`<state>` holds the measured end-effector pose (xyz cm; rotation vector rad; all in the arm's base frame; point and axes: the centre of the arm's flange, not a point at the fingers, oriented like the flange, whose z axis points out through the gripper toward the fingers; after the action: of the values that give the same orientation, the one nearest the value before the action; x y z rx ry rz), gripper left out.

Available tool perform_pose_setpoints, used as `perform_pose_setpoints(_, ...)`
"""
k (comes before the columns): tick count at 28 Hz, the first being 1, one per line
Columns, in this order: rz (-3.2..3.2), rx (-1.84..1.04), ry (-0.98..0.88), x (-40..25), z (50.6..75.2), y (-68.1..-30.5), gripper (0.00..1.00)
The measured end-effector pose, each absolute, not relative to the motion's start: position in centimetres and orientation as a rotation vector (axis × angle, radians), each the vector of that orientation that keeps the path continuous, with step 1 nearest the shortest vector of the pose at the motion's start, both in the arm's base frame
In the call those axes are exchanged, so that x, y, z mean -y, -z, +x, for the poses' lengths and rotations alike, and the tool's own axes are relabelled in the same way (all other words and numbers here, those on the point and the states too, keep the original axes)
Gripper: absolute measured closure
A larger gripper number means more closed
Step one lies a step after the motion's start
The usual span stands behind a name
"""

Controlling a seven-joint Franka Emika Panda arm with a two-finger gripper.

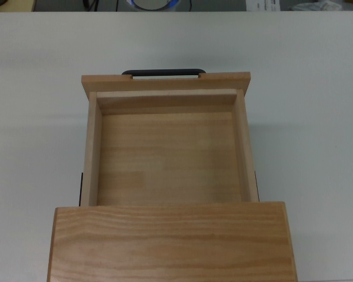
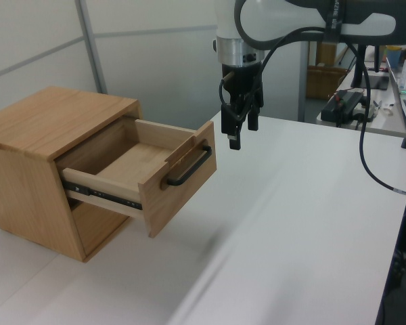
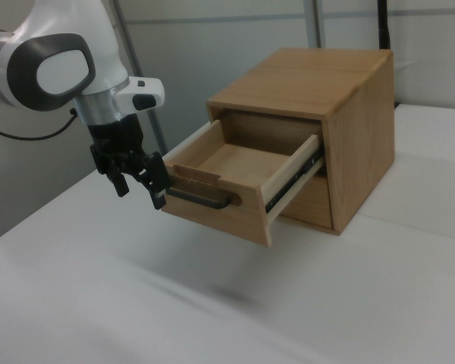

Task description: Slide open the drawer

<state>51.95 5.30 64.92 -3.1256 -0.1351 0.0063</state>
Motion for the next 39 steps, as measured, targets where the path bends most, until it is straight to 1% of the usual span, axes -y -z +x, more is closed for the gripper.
perform_pose_setpoints(39, -3.124, 0.161, -0.001, -5.37, 51.95, -65.12, 0.0)
